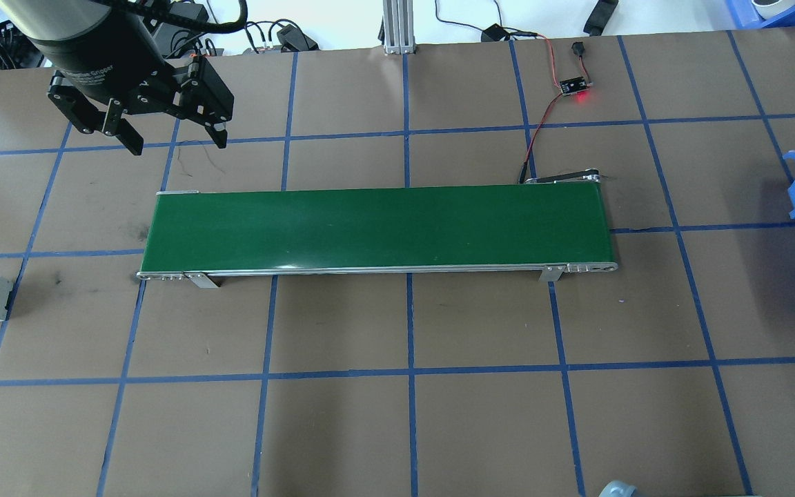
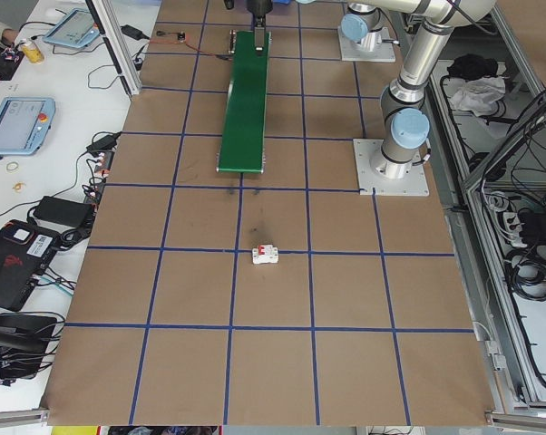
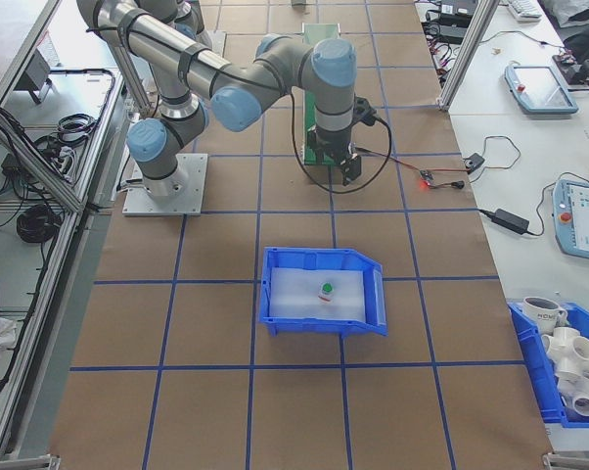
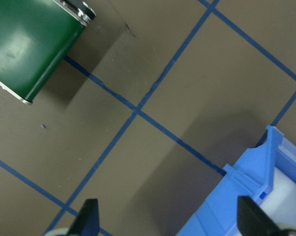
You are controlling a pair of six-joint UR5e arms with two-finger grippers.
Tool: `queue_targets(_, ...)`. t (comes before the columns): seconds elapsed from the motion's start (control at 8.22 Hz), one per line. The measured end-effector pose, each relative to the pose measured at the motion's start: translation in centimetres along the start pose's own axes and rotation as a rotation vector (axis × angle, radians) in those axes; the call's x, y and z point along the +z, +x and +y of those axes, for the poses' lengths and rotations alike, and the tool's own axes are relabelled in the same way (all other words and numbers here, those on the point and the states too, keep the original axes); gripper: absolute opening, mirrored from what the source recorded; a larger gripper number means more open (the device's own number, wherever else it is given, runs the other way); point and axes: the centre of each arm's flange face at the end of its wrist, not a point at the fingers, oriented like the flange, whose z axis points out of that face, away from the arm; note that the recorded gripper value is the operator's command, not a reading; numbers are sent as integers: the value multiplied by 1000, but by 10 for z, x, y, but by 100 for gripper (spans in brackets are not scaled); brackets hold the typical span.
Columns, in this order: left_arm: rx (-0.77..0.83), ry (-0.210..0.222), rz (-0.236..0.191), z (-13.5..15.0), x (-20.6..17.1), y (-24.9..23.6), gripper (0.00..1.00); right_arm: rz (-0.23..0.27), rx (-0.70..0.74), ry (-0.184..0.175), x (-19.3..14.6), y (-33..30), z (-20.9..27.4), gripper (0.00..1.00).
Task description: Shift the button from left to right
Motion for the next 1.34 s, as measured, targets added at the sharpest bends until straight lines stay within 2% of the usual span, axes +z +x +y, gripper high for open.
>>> queue_targets(0.24, 0, 0, 0, 0, 0, 0, 100, 9, 130, -34, -17, -66, -51, 100)
queue_targets(0.49, 0, 0, 0, 0, 0, 0, 100, 28, 227, -40, -30, -131, -95, 100)
queue_targets(0.61, 0, 0, 1, 0, 0, 0, 100, 19, 270, -52, -33, -168, -113, 100)
queue_targets(0.85, 0, 0, 1, 0, 0, 0, 100, 48, 328, -91, -35, -225, -138, 100)
queue_targets(1.1, 0, -1, 1, 0, 0, 0, 100, 69, 340, -99, -36, -244, -145, 100)
queue_targets(1.34, 0, -1, 2, 0, 0, 0, 100, 71, 342, -92, -39, -249, -147, 100)
